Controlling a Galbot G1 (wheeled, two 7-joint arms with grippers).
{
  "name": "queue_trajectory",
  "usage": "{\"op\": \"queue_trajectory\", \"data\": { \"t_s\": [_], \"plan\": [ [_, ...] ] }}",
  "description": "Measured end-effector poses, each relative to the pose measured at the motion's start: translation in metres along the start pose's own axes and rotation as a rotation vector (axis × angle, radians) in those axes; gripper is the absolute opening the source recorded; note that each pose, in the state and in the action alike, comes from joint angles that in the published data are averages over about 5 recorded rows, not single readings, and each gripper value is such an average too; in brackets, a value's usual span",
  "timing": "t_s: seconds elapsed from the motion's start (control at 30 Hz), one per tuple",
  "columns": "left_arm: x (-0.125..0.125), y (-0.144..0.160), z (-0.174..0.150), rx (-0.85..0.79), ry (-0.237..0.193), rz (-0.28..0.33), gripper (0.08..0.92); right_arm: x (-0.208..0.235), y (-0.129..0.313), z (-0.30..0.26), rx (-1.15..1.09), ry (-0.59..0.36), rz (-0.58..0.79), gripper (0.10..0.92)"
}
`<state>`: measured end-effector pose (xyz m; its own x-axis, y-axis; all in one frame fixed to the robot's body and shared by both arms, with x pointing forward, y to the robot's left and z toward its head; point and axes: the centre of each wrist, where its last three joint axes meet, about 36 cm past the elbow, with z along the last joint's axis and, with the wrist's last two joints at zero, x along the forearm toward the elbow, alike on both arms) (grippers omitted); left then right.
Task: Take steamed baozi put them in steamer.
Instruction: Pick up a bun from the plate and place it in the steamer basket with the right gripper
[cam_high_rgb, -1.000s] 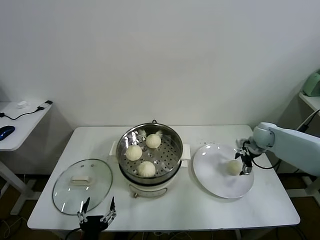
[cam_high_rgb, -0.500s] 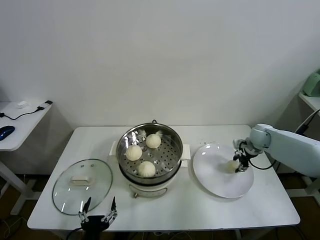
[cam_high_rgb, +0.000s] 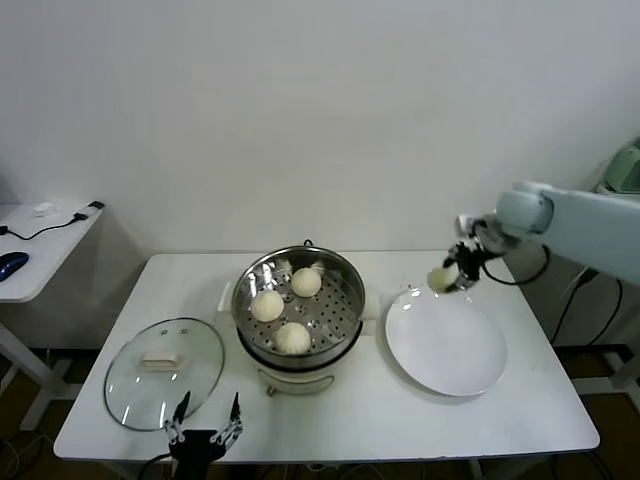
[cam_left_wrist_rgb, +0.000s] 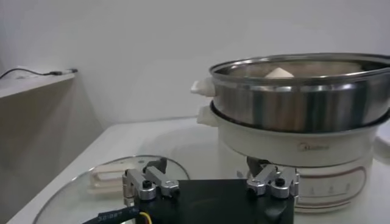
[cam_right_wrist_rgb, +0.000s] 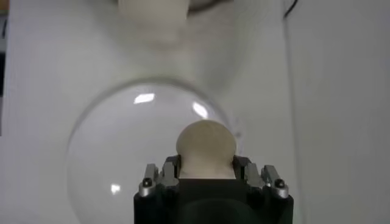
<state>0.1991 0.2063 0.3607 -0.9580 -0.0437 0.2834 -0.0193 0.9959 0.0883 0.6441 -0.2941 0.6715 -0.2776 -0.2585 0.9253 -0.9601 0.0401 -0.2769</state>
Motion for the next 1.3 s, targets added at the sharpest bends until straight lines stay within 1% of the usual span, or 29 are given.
{"op": "queue_trajectory", "data": {
  "t_s": [0.1,0.23,0.37,0.5,0.7,1.07,1.17,1.3],
  "plan": [
    [0.0,-0.001,-0.003,0.0,-0.007,0.006,0.823,0.02,0.005,-0.044,0.012,-0.05,0.002,0.578],
    [0.0,-0.002,-0.004,0.002,-0.013,0.009,0.823,0.027,0.018,-0.094,0.034,-0.078,-0.016,0.582],
    [0.0,-0.002,-0.004,0.005,-0.016,0.008,0.823,0.014,0.033,-0.13,0.058,-0.07,-0.038,0.578],
    [0.0,-0.002,-0.003,0.005,-0.016,0.005,0.823,-0.012,0.046,-0.153,0.085,-0.04,-0.059,0.577],
    [-0.001,-0.001,-0.001,0.006,-0.014,-0.001,0.823,-0.055,0.06,-0.164,0.106,0.002,-0.071,0.578],
    [-0.002,-0.002,0.001,0.01,-0.006,-0.004,0.823,-0.118,0.067,-0.165,0.123,0.036,-0.074,0.58],
    [-0.003,-0.002,0.002,0.01,-0.005,-0.006,0.823,-0.127,0.066,-0.164,0.12,0.034,-0.07,0.611],
    [-0.003,-0.001,0.002,0.01,-0.004,-0.008,0.823,-0.133,0.063,-0.164,0.119,0.021,-0.066,0.718]
  ]
}}
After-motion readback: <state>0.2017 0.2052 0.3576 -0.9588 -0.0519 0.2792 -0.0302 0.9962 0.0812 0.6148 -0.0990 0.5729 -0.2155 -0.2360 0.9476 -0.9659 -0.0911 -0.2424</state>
